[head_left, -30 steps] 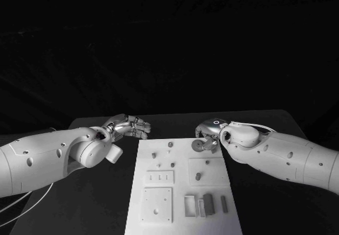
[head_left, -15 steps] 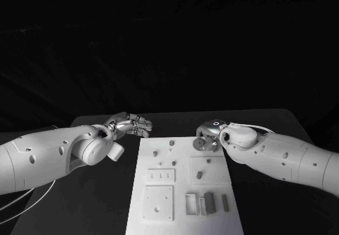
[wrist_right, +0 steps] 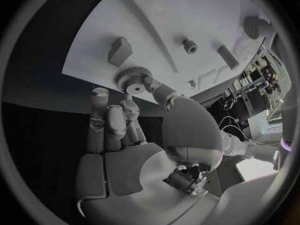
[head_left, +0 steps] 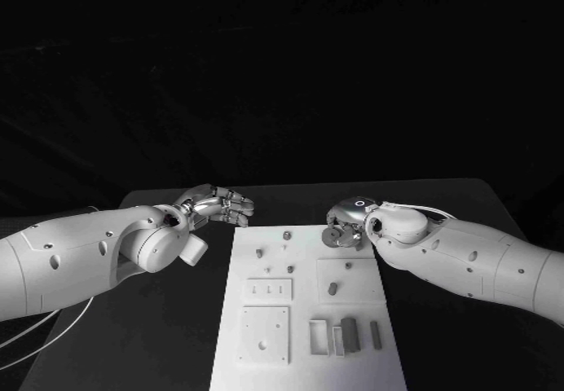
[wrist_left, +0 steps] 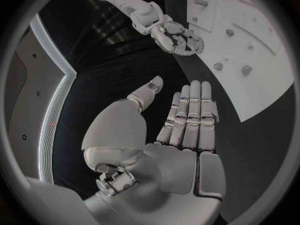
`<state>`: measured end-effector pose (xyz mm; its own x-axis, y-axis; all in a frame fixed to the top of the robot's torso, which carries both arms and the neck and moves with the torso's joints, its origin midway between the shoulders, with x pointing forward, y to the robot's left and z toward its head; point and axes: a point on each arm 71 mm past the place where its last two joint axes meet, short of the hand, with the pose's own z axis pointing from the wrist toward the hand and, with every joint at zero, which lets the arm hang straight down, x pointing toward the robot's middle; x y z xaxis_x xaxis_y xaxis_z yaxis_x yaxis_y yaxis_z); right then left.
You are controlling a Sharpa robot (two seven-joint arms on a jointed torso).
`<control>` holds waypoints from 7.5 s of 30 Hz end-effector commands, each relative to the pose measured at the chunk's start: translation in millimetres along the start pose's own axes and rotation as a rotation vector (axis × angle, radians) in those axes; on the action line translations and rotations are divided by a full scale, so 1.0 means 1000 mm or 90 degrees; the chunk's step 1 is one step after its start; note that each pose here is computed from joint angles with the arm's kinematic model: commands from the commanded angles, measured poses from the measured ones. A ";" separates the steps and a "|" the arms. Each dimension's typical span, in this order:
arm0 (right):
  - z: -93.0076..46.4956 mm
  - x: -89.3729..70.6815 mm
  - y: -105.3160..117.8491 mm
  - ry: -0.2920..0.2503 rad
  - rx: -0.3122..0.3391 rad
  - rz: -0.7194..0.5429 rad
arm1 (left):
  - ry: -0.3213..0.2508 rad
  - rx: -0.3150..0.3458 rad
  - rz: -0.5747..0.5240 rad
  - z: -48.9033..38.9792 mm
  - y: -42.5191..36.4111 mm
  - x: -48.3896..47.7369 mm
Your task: Assemble the parts on the task board
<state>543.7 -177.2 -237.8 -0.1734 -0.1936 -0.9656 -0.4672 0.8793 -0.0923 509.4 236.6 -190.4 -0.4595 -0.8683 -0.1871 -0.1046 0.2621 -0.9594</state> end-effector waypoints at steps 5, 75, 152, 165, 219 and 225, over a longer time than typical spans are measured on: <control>-0.001 0.008 0.002 0.021 -0.010 -0.009 | 0.000 0.004 0.001 0.0004 -0.0015 0.0009; 0.010 -0.029 0.123 -0.133 -0.138 -0.111 | -0.010 0.011 0.008 -0.0020 -0.0031 -0.0008; 0.025 -0.004 0.128 -0.113 -0.128 -0.147 | -0.004 0.006 -0.005 0.0036 -0.0054 0.0035; 0.027 -0.003 0.129 -0.101 -0.131 -0.122 | -0.003 0.007 -0.004 0.0041 -0.0062 0.0042; -0.050 -0.034 -0.046 -0.164 -0.113 0.190 | -0.055 0.007 0.007 0.0015 0.0022 -0.0310; -0.059 -0.026 -0.075 -0.150 -0.082 0.201 | -0.053 0.007 0.008 0.0019 0.0028 -0.0316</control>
<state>533.3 -265.7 -189.8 -0.0774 0.1592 -0.9842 -0.5025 0.8464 0.1764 525.3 265.7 -189.0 -0.3720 -0.9010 -0.2231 -0.1049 0.2796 -0.9544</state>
